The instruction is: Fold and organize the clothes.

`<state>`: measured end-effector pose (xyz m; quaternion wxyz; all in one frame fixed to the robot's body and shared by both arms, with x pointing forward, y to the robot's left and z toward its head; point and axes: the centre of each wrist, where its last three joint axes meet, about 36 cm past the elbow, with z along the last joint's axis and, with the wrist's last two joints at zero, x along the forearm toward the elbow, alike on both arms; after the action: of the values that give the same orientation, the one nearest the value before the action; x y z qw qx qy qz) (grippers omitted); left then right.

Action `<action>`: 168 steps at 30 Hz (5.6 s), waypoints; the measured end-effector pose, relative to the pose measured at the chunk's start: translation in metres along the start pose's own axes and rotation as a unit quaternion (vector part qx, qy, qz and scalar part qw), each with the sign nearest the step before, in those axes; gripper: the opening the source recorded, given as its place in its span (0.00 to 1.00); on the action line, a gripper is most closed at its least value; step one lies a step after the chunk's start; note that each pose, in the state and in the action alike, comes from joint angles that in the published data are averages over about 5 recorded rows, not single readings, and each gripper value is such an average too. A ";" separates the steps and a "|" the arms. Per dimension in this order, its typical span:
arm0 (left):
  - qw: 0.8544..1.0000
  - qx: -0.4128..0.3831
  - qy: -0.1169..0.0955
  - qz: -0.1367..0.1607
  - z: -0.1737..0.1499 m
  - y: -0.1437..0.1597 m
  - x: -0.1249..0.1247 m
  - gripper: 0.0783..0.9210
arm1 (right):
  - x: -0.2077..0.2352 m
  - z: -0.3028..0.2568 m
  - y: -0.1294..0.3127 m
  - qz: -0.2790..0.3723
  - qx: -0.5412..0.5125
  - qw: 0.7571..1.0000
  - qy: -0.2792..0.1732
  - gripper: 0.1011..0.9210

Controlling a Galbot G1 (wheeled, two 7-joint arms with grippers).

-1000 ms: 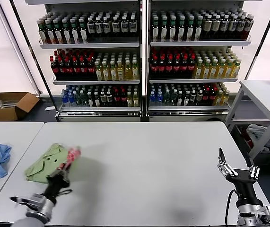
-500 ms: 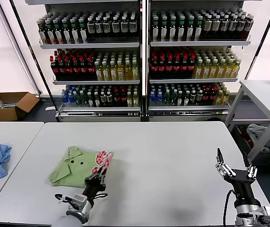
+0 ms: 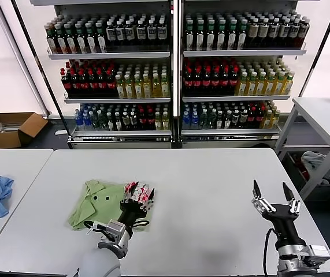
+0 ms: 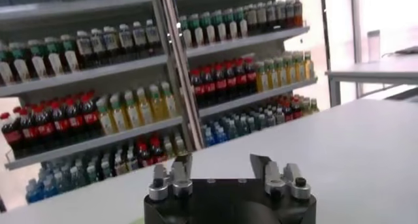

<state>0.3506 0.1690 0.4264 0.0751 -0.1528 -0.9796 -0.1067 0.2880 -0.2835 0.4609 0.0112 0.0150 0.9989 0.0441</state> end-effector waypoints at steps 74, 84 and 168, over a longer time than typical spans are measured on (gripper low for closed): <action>0.998 0.047 0.011 -0.050 -0.041 0.047 0.069 0.88 | -0.158 0.088 0.158 -0.259 -0.086 0.907 0.319 0.01; 0.997 0.056 0.009 -0.052 -0.040 0.046 0.066 0.88 | -0.151 0.066 0.092 -0.227 -0.061 0.930 0.283 0.14; 0.983 0.096 -0.013 -0.158 0.084 0.083 0.148 0.88 | 0.146 0.059 -0.028 -0.008 0.074 0.997 -0.018 0.88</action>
<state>0.2272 0.3077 0.3871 0.0592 0.0105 -0.9980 -0.0209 0.1428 -0.3015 0.3965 0.0279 0.0083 0.9991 -0.0304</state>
